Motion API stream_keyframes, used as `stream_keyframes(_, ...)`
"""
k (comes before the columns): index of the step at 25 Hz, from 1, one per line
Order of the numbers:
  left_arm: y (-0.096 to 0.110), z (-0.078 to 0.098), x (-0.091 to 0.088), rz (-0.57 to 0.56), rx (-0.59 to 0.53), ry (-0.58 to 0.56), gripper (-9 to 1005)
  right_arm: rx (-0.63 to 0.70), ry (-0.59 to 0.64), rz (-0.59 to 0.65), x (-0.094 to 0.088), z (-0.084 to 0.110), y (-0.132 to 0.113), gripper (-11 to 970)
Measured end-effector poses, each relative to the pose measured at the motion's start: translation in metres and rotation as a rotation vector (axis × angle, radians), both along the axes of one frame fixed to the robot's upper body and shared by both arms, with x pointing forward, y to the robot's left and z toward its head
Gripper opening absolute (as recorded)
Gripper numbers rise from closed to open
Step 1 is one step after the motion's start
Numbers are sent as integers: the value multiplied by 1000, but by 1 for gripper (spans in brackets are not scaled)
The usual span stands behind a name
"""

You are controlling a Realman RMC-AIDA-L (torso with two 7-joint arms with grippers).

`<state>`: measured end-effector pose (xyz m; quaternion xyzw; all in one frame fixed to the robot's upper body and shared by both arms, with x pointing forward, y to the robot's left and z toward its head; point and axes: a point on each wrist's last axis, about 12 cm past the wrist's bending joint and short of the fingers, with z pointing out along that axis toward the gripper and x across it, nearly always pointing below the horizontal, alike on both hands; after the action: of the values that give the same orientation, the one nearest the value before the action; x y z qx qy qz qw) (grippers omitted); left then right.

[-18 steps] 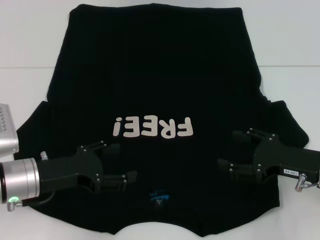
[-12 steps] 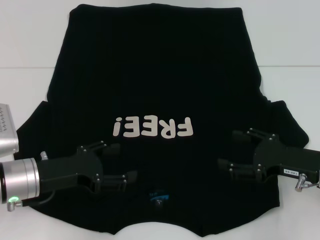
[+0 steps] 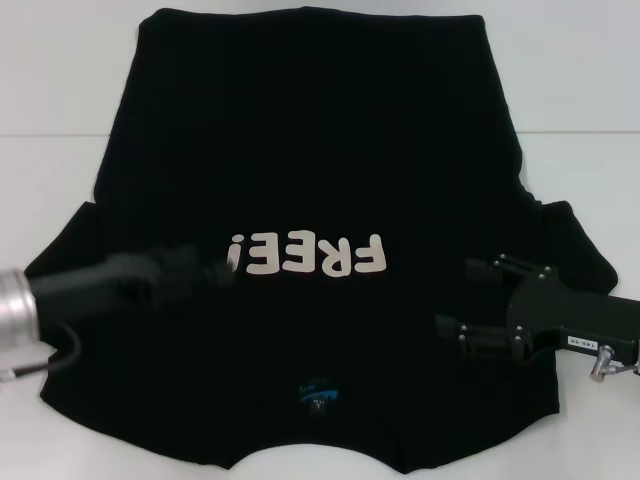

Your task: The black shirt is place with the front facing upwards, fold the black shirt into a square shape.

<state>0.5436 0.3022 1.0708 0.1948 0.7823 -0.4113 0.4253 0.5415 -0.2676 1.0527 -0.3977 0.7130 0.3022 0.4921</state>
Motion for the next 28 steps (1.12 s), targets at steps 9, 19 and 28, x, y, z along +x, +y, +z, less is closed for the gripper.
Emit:
stream_keyframes(9,66,37,15,230,-198,378,933,11,29,-5,0,0,0,940)
stream_keyframes(19,115,28,13,535,-83,579,932,25,57,-10,2,1,1,940)
stream_keyframes(28,118,9,14,640,-31,602,932,27,64,-13,1,1,0,941)
